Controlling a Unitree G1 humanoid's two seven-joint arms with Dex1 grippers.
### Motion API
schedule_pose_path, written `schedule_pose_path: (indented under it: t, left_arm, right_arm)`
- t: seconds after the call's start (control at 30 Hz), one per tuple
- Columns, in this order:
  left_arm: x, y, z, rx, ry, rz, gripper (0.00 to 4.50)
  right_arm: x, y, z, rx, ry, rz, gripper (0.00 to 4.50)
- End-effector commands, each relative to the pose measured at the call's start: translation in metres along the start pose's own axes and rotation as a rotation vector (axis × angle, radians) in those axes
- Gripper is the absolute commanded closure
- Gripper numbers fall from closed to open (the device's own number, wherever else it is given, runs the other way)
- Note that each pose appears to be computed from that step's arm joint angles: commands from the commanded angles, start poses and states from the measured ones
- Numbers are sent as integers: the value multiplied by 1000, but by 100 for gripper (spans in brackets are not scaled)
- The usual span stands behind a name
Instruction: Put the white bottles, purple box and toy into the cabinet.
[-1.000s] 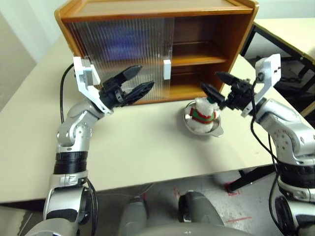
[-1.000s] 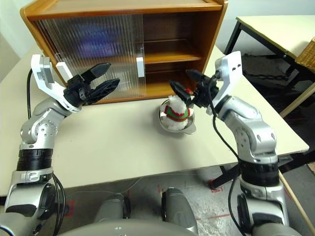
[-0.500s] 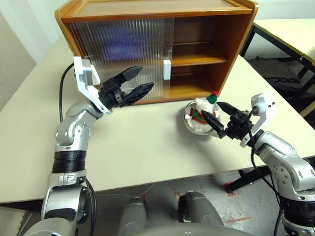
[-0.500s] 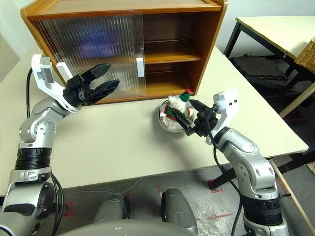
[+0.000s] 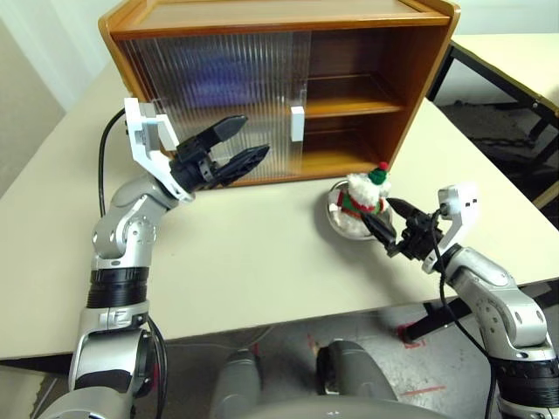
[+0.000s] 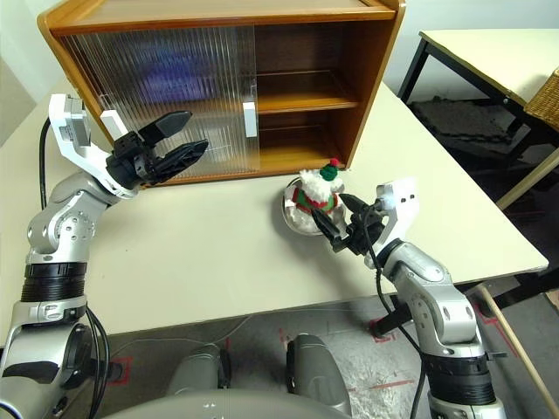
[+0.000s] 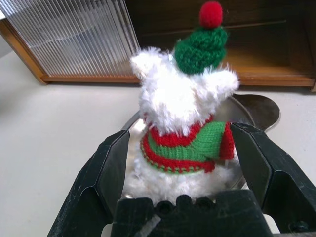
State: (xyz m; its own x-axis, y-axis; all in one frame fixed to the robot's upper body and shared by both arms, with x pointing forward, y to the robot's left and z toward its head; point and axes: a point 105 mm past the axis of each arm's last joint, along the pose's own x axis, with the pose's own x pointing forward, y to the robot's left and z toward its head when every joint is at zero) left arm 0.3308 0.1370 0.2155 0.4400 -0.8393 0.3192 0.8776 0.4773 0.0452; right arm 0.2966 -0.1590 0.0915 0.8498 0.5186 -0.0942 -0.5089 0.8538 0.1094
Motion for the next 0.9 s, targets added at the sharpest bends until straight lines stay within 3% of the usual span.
schedule_pose_path:
  t: [0.03, 0.5, 0.6, 0.9]
  left_arm:
    - [0, -2, 2, 10, 6, -2, 0]
    - [-4, -1, 4, 26, 6, 24, 0]
    - [-4, -1, 4, 25, 2, 29, 0]
    - [1, -1, 0, 11, -4, 20, 0]
  right_arm:
    - [7, -2, -5, 2, -2, -2, 7]
    - [24, -15, -4, -10, -18, 14, 7]
    - [22, -16, -3, -14, -18, 22, 61]
    - [10, -18, 13, -41, -44, 22, 378]
